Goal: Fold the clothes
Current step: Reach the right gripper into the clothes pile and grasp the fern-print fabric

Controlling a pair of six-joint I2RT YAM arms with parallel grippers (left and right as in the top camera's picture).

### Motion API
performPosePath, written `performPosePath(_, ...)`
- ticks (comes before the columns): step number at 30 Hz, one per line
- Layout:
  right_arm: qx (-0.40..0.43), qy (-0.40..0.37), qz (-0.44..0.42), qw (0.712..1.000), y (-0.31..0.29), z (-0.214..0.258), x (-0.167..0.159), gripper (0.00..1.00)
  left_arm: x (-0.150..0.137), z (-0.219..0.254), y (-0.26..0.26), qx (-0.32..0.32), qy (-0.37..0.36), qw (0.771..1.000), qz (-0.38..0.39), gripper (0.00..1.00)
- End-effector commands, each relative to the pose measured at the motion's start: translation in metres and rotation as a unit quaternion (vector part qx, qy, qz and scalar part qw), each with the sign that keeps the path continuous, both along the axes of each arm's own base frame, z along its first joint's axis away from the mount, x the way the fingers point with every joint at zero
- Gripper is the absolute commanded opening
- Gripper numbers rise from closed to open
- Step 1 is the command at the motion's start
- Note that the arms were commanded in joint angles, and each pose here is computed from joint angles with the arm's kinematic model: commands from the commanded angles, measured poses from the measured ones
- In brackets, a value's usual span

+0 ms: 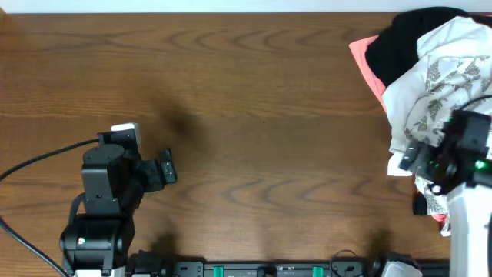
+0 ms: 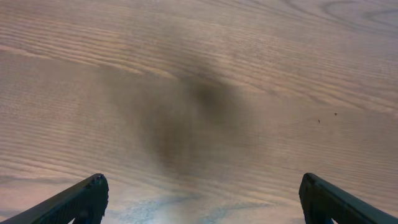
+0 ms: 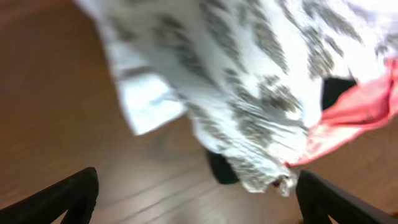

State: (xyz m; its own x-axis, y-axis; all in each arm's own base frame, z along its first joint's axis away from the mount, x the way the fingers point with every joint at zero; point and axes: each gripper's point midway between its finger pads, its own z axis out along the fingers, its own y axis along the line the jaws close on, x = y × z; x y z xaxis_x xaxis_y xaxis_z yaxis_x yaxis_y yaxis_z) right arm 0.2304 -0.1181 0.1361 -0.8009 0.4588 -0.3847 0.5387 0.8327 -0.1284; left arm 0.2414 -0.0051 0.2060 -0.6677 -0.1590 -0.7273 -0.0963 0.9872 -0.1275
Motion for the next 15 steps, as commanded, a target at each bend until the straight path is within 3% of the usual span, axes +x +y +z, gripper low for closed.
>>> performPosePath(1, 0.007, 0.034, -0.007, 0.999, -0.018, -0.017, 0.000, 0.99, 0.001, 0.007, -0.001, -0.006, -0.009, 1.000, 0.000, 0.98)
performPosePath(9, 0.040, 0.124, -0.006, 0.991, -0.026, -0.069, -0.001, 0.97, 0.002, 0.008, -0.001, -0.006, -0.010, 1.000, 0.000, 0.98)
performPosePath(15, 0.041, 0.141, -0.007, 0.989, -0.032, -0.090, 0.006, 0.93, 0.002, 0.008, -0.001, -0.006, -0.010, 1.000, 0.000, 0.98)
